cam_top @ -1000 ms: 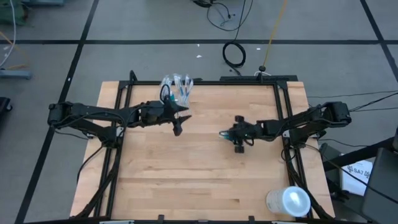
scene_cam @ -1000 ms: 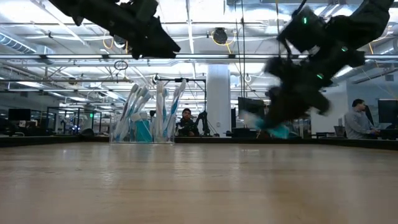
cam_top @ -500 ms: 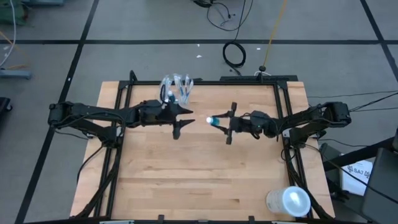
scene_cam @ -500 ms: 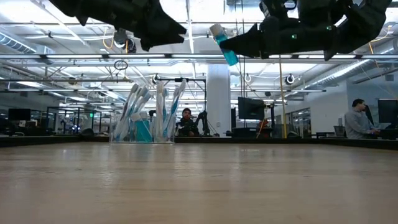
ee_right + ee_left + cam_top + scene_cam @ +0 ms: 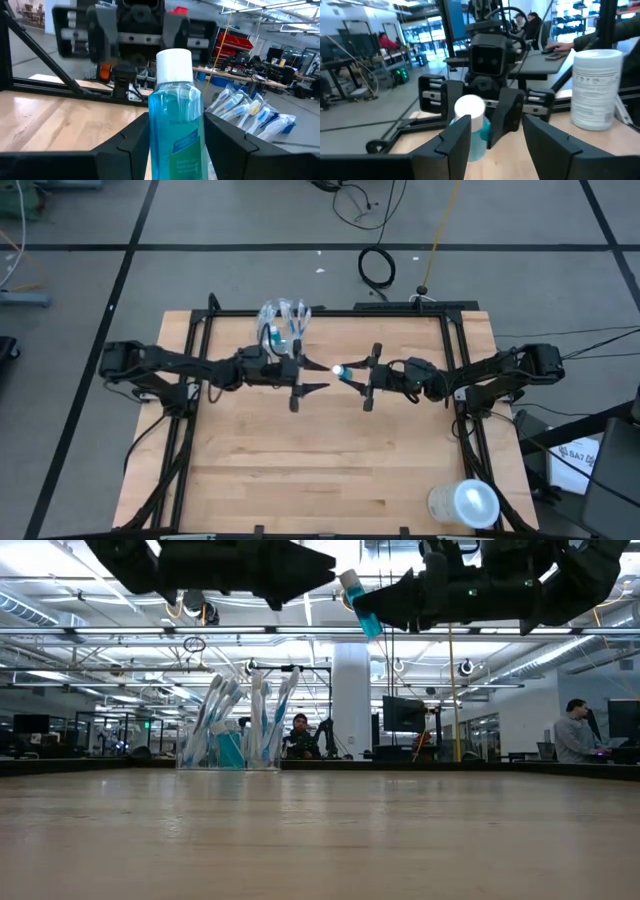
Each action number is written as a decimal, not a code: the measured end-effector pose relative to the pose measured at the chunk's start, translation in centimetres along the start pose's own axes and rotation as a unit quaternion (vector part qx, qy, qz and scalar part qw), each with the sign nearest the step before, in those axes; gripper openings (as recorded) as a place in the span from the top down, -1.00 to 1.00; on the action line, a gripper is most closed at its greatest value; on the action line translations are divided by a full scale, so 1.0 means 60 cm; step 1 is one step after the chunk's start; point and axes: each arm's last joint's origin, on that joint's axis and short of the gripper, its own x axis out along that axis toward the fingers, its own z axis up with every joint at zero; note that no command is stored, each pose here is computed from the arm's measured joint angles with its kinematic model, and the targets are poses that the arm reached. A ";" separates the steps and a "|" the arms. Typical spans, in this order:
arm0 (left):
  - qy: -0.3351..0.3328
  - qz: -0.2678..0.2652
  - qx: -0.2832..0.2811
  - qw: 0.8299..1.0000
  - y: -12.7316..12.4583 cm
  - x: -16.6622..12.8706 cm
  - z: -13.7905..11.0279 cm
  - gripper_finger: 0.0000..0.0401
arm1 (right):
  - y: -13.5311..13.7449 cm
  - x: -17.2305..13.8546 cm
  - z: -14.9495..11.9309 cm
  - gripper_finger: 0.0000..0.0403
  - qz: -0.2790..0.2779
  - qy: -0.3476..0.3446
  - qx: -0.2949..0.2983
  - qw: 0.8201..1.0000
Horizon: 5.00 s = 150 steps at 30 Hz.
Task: Pick & Place toothbrushing station
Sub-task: Put the small blue bottle into the transparent organizer, then return to Home Position
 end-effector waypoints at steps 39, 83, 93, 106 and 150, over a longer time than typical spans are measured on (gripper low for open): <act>0.011 0.006 -0.010 1.000 0.033 0.062 -0.016 0.43 | 0.000 0.000 0.000 0.19 -0.003 0.000 -0.016 1.000; 0.266 0.349 -0.121 0.890 0.121 -0.117 -0.015 0.53 | -0.001 -0.003 -0.028 -0.11 -0.049 0.099 -0.007 0.994; 0.260 0.385 -0.145 0.874 0.150 -0.153 -0.067 0.53 | -0.001 -0.003 -0.028 -0.11 -0.048 0.099 -0.008 0.994; 0.267 0.361 -0.141 0.882 0.175 -0.149 -0.134 0.53 | -0.002 -0.002 -0.029 -0.11 -0.048 0.100 -0.010 0.994; 0.204 0.303 -0.099 0.925 0.082 -0.254 0.025 0.20 | 0.008 -0.041 0.020 0.12 -0.018 0.105 -0.033 0.994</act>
